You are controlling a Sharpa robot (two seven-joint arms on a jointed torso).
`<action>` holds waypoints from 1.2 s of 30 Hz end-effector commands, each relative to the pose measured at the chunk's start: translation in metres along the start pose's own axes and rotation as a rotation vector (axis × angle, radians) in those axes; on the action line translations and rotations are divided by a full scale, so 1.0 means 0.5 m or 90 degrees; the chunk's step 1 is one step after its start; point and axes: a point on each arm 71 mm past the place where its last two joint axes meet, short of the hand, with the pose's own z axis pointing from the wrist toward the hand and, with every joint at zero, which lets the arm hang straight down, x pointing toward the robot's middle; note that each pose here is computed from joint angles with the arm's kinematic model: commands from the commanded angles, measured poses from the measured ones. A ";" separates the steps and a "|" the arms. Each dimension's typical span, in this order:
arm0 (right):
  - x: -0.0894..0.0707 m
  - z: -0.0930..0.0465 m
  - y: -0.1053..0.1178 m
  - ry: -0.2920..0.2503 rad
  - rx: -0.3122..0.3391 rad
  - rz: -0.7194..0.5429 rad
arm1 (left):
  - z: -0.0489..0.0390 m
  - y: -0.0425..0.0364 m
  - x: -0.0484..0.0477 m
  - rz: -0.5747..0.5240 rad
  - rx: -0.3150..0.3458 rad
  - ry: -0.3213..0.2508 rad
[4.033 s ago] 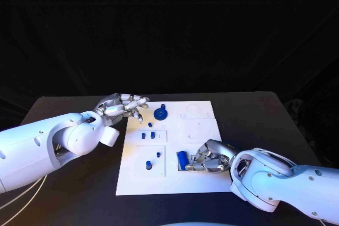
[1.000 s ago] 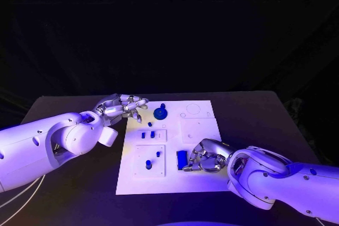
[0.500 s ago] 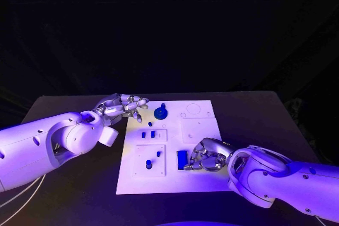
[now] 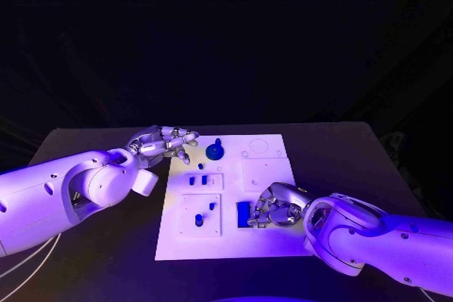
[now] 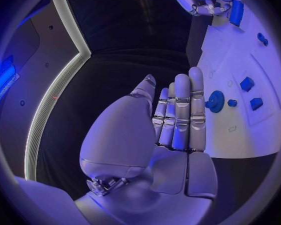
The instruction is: Assemble the parts on the task board
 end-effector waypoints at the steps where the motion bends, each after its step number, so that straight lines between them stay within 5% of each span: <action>1: 0.000 0.000 0.002 -0.004 -0.003 -0.011 | 0.001 -0.001 0.005 -0.002 0.004 0.014; 9: -0.010 -0.007 0.001 -0.028 -0.015 0.000 | 0.001 -0.002 0.005 -0.002 0.004 0.013; 16: -0.052 -0.027 -0.010 -0.057 -0.037 0.018 | 0.001 -0.002 0.005 -0.001 0.006 0.011; 26: -0.127 -0.069 -0.077 -0.080 0.013 -0.047 | 0.001 0.000 0.007 -0.001 0.006 0.010; 36: -0.110 -0.091 -0.116 -0.083 0.070 -0.094 | 0.000 0.003 0.006 -0.002 0.007 0.008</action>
